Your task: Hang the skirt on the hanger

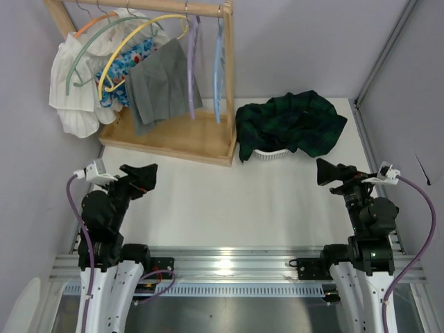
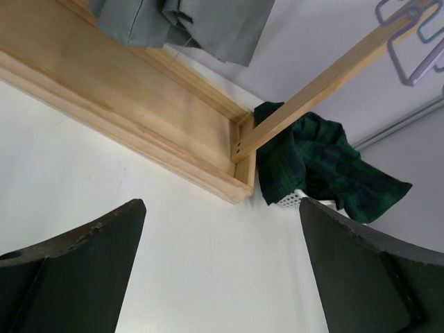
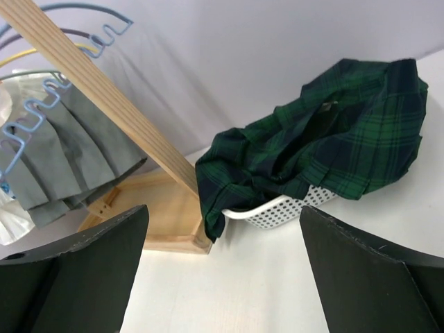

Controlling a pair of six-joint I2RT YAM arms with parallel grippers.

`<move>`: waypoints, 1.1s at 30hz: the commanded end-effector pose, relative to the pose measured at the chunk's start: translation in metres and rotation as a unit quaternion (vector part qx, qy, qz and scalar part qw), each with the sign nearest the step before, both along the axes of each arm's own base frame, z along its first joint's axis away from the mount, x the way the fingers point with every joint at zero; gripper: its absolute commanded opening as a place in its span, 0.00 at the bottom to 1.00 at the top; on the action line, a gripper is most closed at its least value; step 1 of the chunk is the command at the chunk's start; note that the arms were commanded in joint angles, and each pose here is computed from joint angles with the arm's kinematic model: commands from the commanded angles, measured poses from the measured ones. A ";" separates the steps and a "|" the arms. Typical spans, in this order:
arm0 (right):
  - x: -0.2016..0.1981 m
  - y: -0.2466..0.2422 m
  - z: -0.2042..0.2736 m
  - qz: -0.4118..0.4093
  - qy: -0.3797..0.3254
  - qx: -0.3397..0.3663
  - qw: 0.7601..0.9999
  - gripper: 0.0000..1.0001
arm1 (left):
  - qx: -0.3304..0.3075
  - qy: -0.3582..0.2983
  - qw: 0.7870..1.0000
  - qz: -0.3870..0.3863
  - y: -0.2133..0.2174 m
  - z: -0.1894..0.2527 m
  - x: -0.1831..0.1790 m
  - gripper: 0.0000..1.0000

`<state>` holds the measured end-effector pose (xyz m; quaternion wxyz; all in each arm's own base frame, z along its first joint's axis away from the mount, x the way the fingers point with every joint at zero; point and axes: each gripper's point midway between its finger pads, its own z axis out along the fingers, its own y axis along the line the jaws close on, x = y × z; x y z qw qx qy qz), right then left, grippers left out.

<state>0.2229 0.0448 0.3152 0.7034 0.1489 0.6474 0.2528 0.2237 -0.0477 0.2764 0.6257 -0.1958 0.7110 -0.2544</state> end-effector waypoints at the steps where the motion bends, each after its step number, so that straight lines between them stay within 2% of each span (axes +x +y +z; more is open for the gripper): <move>1: 0.005 0.001 -0.005 0.002 0.026 -0.004 1.000 0.99 | 0.038 0.036 0.999 -0.007 0.002 -0.013 -0.013 0.99; 3: 0.010 0.001 -0.011 0.005 0.034 -0.023 0.999 0.99 | 0.055 0.025 0.998 -0.028 -0.003 -0.014 -0.013 0.99; 4: 0.016 0.001 -0.018 0.004 0.050 -0.026 0.998 0.99 | 0.069 0.000 0.995 -0.076 -0.018 -0.006 -0.015 0.99; 8: 0.035 -0.016 -0.043 -0.044 0.108 -0.026 0.993 0.97 | 0.054 -0.039 0.981 -0.181 -0.053 -0.006 -0.021 1.00; 13: 0.074 -0.009 -0.040 -0.025 0.126 -0.029 0.991 0.99 | 0.082 -0.039 0.979 -0.184 -0.052 -0.003 -0.019 0.99; 20: 0.155 0.002 0.004 0.002 0.122 -0.040 0.992 0.99 | 0.117 0.025 0.974 -0.191 -0.051 -0.027 0.000 0.99; 21: 0.170 0.006 -0.009 0.011 0.135 -0.039 0.990 0.99 | 0.115 0.028 0.973 -0.199 -0.053 -0.031 0.000 1.00; 24: 0.201 0.015 -0.011 0.024 0.112 -0.033 0.993 0.98 | 0.111 0.035 0.971 -0.209 -0.057 -0.035 0.000 0.99; 28: 0.256 0.021 -0.058 0.018 0.179 -0.018 0.984 0.93 | 0.108 0.049 0.970 -0.211 -0.058 -0.041 0.000 0.99; 33: 0.289 0.035 -0.099 0.006 0.207 -0.018 0.978 0.89 | 0.108 0.048 0.970 -0.212 -0.058 -0.042 -0.001 0.99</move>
